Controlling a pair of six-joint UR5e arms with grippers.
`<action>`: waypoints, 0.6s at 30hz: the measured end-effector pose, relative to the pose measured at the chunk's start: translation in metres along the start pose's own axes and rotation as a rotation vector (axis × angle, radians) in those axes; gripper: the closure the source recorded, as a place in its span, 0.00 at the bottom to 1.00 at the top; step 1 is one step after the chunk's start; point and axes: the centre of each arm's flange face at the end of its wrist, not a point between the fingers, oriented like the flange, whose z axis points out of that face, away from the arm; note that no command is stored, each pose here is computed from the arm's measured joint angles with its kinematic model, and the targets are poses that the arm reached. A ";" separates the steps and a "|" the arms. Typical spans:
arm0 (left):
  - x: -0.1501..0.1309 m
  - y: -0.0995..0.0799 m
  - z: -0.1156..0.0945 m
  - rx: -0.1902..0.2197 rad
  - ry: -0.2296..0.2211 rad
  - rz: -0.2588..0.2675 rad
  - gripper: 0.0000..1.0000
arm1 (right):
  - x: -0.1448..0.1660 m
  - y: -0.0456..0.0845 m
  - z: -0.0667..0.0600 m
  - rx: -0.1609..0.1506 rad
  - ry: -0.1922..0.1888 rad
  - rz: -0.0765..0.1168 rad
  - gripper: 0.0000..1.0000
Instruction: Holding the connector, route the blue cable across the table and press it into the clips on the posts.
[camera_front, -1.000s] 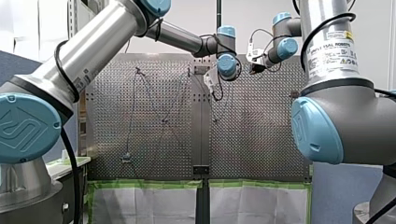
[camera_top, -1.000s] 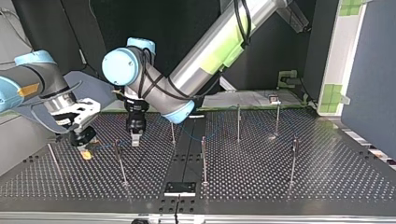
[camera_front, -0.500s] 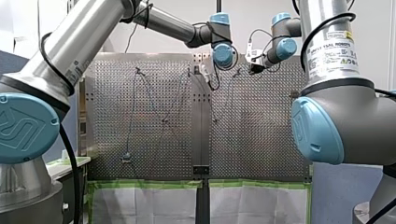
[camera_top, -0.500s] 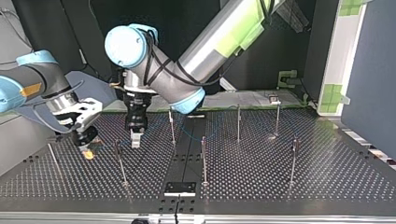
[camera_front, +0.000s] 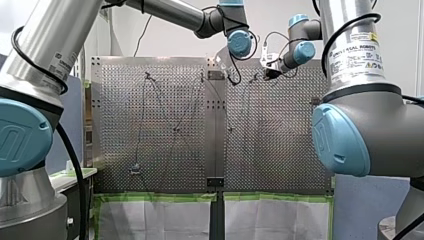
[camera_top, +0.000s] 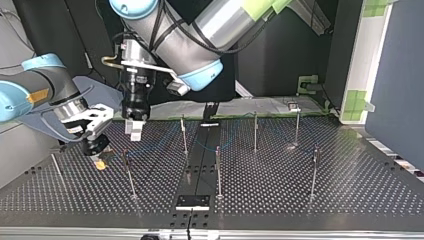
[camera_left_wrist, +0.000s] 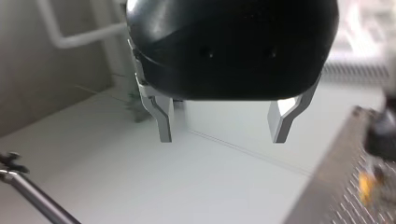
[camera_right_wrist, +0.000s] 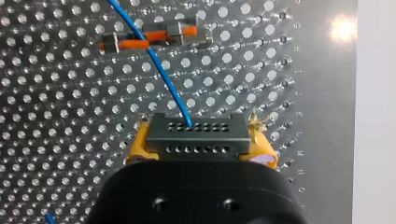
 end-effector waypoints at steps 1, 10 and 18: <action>-0.002 -0.003 -0.006 0.002 -0.005 -0.018 0.01 | 0.000 0.000 0.000 0.001 0.000 0.000 1.00; -0.028 -0.031 -0.062 0.040 -0.040 -0.198 0.01 | -0.001 -0.003 0.001 0.005 -0.002 0.000 1.00; -0.049 -0.026 -0.079 0.060 -0.084 -0.306 0.01 | -0.001 -0.004 0.001 0.007 -0.002 0.000 1.00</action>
